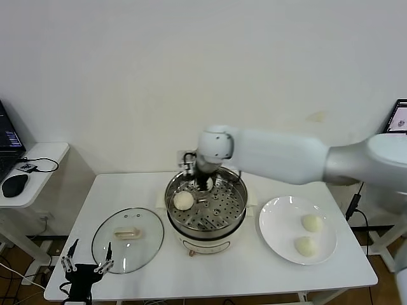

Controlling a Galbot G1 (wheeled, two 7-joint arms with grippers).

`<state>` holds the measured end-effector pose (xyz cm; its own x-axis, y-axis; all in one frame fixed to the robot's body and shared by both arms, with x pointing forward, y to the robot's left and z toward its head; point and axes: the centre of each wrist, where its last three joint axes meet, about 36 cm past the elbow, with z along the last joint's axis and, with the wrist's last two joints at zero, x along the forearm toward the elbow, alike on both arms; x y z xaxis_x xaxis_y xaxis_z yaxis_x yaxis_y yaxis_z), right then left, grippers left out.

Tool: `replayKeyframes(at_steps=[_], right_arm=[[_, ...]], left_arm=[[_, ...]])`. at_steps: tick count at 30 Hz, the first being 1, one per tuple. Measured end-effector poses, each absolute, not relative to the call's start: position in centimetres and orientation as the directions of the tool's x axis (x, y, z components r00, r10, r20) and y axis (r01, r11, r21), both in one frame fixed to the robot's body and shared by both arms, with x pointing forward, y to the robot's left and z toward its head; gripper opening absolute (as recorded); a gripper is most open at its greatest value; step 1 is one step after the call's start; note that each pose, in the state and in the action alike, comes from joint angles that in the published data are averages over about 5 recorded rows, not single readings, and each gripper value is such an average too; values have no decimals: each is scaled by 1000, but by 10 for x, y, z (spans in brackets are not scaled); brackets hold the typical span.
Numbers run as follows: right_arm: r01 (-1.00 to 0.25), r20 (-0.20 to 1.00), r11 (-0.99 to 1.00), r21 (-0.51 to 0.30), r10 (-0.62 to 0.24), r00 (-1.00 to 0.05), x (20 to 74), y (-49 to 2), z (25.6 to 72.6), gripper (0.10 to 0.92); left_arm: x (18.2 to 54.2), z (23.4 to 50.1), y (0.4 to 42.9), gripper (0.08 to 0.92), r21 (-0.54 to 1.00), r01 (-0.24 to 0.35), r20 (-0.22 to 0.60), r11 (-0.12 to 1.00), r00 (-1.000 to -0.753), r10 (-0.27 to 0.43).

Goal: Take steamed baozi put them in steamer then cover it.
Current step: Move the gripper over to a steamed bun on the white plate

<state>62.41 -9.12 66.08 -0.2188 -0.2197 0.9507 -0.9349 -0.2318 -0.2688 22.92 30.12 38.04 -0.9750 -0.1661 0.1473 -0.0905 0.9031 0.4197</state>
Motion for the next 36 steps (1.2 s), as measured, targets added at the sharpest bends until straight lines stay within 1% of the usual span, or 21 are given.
replayKeyframes(at_steps=[4,9,14,18,26,36], right_arm=[[-933,954,-243,-266,-202,-220,616,-148,673,823],[-935,959,-239,-261,-171,-224,598,-219,672,823],[-941,964,-220,-256,-135,-230,579,-280,654,823],[-949,968,-202,-242,-112,-223,563,-318,630,823],[-961,976,-177,-212,-87,-199,538,-360,576,823],[-973,985,-161,-168,-67,-160,522,-378,520,823]], left_arm=[[227,380,299,823,421,-82,153,904,-975,-160],[226,376,296,823,422,-74,160,904,-975,-155],[226,373,295,823,421,-70,167,904,-974,-153],[225,371,294,823,422,-67,174,904,-973,-153],[224,369,295,823,431,-67,180,900,-971,-158],[221,369,299,823,441,-70,189,895,-967,-169]])
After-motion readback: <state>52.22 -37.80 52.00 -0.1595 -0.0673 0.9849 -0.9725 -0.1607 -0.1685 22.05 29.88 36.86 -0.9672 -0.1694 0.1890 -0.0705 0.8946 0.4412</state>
